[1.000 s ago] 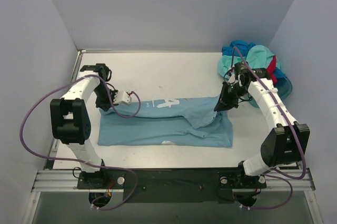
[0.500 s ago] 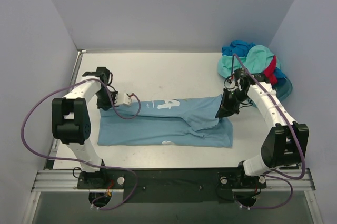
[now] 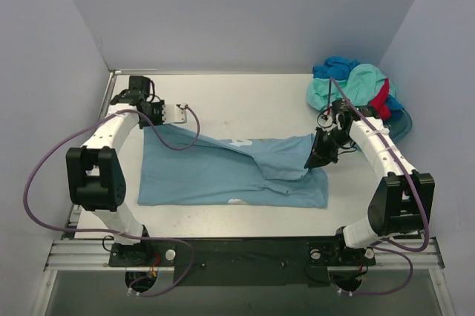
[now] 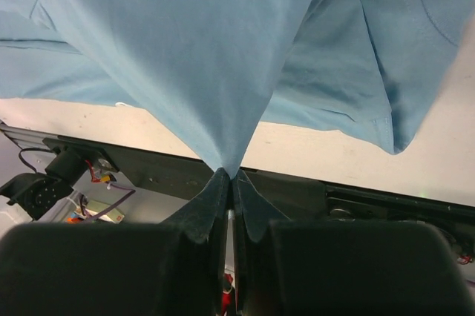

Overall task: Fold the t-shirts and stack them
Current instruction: Fold the other side of the tshirt into a rectangle

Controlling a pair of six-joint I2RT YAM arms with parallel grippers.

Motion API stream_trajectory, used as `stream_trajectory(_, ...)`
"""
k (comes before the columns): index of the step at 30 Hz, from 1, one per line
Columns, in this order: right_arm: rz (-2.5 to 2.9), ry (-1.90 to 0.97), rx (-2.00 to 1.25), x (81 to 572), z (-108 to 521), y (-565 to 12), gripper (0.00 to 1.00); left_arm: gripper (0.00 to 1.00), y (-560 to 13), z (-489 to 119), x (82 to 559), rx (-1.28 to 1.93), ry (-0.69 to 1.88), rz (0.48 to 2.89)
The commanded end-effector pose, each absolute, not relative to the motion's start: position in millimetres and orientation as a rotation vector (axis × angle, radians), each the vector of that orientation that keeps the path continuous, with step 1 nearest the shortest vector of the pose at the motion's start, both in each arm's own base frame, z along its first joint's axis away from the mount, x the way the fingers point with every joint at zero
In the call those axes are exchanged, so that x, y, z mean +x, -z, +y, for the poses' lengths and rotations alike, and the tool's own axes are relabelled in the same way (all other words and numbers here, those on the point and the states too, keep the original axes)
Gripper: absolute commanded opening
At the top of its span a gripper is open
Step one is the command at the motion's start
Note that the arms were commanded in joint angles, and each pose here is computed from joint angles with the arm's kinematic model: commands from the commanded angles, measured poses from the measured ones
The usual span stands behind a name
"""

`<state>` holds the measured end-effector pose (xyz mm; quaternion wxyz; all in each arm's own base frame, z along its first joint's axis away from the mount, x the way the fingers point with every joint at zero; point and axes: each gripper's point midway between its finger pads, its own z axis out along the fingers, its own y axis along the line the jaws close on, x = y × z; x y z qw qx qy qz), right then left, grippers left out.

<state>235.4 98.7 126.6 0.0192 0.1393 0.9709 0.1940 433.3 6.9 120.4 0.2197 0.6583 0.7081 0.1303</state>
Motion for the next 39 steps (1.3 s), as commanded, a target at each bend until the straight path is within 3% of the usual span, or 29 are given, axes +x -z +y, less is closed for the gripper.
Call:
stream_trajectory(1, 3.049, -0.615, 0.455, 219, 99, -123, 0.00, 0.00, -134, 3, 415, 1.852, -0.354, 1.926)
stream_trajectory(7, 3.097, -0.618, 0.468, 204, 98, -108, 0.00, 0.00, -85, 7, 339, 2.101, -0.112, 2.018)
stream_trajectory(15, 3.112, -0.601, 0.456, 205, 96, -99, 0.00, 0.00, -55, 21, 337, 2.161, -0.192, 2.034)
stream_trajectory(18, 3.112, -0.599, 0.451, 209, 96, -96, 0.00, 0.46, -55, 15, 337, 2.171, -0.174, 2.016)
stream_trajectory(20, 3.102, -0.608, 0.449, 215, 97, -95, 0.00, 0.70, -64, 7, 341, 2.150, -0.148, 1.977)
stream_trajectory(22, 3.092, -0.616, 0.447, 223, 98, -93, 0.00, 0.80, -78, -4, 348, 2.117, -0.106, 1.934)
stream_trajectory(28, 3.045, -0.658, 0.490, 258, 97, -83, 0.00, 0.82, -151, -84, 367, 2.053, 0.109, 1.584)
stream_trajectory(34, 3.036, -0.662, 0.548, 286, 90, -61, 0.00, 0.66, -180, -244, 319, 2.037, 0.493, 1.316)
stream_trajectory(37, 3.010, -0.688, 0.599, 297, 90, -52, 0.00, 0.52, -179, -306, 306, 1.963, 0.594, 1.264)
stream_trajectory(39, 3.005, -0.729, 0.644, 303, 95, -45, 0.00, 0.51, -168, -341, 292, 1.975, 0.615, 1.215)
